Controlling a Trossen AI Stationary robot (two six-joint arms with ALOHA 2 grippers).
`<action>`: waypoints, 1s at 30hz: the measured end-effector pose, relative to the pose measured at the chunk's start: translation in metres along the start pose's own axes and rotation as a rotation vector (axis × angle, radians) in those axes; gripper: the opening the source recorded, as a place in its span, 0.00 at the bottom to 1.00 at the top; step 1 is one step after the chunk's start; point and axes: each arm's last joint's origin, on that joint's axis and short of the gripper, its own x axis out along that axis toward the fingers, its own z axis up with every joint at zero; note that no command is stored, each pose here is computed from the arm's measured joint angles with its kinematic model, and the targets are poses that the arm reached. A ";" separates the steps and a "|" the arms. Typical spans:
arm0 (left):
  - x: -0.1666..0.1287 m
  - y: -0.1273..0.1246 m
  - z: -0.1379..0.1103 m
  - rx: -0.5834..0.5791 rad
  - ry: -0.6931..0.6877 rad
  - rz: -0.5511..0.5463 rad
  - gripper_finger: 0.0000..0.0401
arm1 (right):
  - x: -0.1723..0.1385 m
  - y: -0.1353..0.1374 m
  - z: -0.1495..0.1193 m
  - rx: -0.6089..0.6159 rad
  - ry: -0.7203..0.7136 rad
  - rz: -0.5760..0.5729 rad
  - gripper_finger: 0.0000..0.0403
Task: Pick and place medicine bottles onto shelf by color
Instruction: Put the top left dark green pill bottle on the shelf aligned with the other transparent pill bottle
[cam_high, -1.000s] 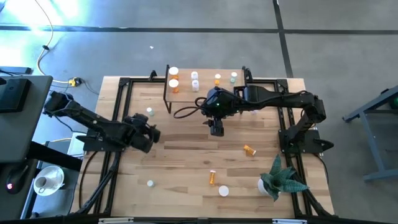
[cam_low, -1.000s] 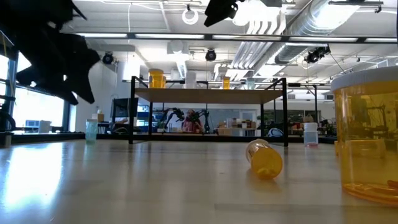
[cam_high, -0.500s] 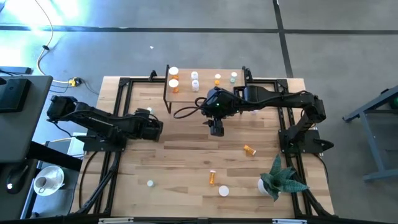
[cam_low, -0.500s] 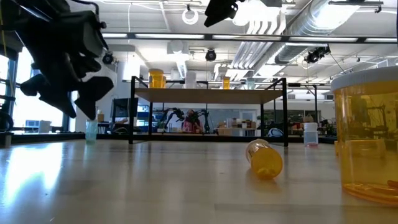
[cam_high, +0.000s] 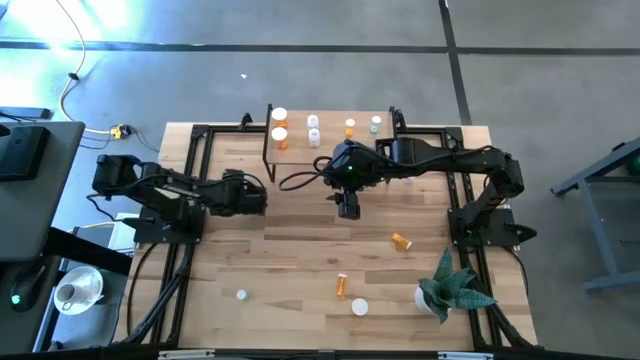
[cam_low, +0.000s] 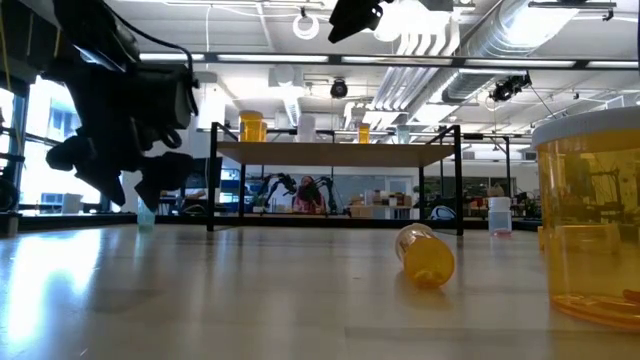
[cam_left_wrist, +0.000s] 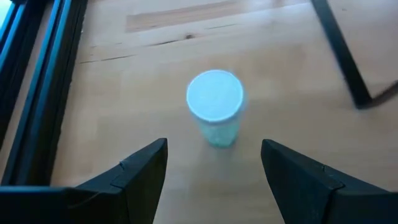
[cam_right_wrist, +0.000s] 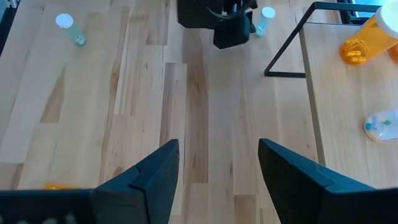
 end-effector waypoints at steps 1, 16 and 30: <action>0.002 -0.001 0.000 0.002 -0.001 0.004 0.62 | 0.000 0.000 0.000 0.000 0.000 0.000 0.52; 0.032 -0.009 0.006 0.059 0.030 0.063 0.62 | 0.000 0.000 0.000 0.000 0.000 -0.001 0.52; 0.033 -0.010 0.005 0.130 0.060 0.054 0.40 | 0.000 0.000 0.000 0.000 -0.001 -0.002 0.52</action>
